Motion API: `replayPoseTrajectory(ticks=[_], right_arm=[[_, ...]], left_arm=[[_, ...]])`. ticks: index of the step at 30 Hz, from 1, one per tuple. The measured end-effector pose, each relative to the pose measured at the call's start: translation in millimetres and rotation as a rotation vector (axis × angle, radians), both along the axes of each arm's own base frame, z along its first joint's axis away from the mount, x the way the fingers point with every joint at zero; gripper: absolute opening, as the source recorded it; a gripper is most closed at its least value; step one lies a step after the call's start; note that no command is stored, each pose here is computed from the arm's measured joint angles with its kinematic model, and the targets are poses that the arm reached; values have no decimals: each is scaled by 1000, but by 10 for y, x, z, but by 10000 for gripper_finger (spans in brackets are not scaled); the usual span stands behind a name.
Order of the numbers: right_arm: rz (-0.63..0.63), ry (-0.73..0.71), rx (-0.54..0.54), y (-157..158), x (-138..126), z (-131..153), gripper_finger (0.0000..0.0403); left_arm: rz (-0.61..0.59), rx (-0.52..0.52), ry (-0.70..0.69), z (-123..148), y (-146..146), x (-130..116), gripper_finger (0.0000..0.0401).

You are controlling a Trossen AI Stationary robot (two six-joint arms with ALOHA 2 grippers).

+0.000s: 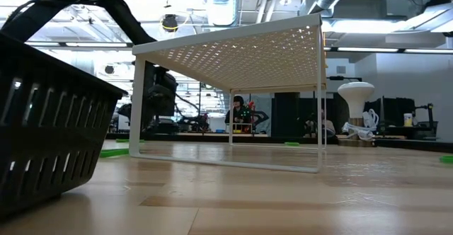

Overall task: Pick & Place Office Desk Supplies
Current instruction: Put the green rubber band into the black bin

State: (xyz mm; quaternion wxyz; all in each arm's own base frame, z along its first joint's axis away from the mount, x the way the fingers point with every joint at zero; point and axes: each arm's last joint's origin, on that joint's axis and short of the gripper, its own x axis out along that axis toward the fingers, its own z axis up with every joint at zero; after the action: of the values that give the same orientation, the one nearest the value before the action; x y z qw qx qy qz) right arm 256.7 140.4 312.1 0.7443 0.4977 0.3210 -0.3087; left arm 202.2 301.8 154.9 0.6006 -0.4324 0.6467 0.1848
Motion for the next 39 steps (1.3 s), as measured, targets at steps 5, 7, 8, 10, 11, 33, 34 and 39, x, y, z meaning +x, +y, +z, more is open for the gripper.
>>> replayPoseTrajectory(ticks=[5,7,8,10,11,33,34,39], right_arm=[[4,1,-3,0,0,0,156],[11,2,-9,-1,0,0,156],[10,2,-11,-2,0,0,156],[14,1,-20,-3,0,0,156],[16,1,-22,-4,0,0,156],[26,29,7,343,-34,-194,156],[28,15,23,370,-1,-207,156],[38,-20,62,462,100,-271,156]], left_arm=[[34,-9,47,71,8,-111,182],[42,4,41,144,5,-144,182],[52,13,39,180,3,-154,182],[75,33,38,227,13,-176,182],[91,42,47,229,26,-191,182],[29,6,254,-160,-41,-316,171],[28,5,255,-160,-45,-312,166],[10,13,249,-147,-47,-282,147]])
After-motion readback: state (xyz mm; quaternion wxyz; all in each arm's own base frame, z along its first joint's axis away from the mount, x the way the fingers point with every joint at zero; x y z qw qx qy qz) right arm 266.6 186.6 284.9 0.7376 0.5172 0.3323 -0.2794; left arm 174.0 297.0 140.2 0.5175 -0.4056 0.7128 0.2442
